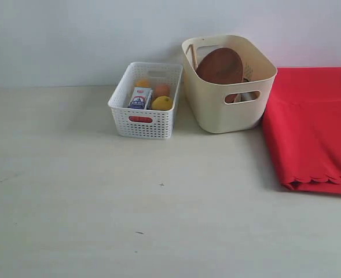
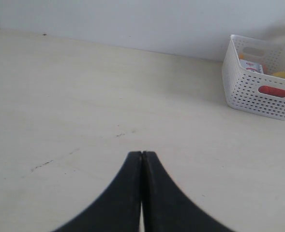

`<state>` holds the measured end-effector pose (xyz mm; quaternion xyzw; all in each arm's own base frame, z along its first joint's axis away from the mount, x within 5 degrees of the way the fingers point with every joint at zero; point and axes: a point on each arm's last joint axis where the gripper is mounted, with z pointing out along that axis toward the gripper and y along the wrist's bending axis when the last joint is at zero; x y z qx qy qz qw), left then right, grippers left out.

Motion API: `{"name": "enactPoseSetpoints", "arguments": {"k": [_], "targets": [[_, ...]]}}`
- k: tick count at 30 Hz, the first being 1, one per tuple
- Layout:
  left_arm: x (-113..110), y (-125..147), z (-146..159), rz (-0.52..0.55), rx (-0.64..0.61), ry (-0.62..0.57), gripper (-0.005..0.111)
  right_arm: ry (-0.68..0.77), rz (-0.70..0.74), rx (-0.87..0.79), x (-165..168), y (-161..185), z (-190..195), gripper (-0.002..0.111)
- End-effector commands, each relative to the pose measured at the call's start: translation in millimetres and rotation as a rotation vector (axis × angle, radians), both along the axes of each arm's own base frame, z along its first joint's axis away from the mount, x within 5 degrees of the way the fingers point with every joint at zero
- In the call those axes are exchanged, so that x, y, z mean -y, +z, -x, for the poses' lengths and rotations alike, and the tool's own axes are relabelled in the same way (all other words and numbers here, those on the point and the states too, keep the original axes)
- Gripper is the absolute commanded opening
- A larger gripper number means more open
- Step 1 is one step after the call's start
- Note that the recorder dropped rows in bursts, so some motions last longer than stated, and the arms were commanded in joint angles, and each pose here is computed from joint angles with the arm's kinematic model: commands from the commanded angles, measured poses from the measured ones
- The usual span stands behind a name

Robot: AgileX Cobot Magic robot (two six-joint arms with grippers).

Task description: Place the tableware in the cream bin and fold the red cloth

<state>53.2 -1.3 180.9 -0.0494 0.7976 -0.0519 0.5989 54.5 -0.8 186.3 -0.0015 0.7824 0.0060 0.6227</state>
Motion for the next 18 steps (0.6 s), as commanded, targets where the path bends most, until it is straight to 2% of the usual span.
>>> {"name": "enactPoseSetpoints", "arguments": {"k": [1,18], "targets": [[0.2,0.2,0.0,0.015,0.012,0.003,0.000,0.010,0.005,0.020,-0.6,0.3,0.0,0.000],[0.2,0.2,0.0,0.015,0.012,0.003,0.000,0.011,0.002,0.018,-0.8,0.1,0.0,0.000]]}}
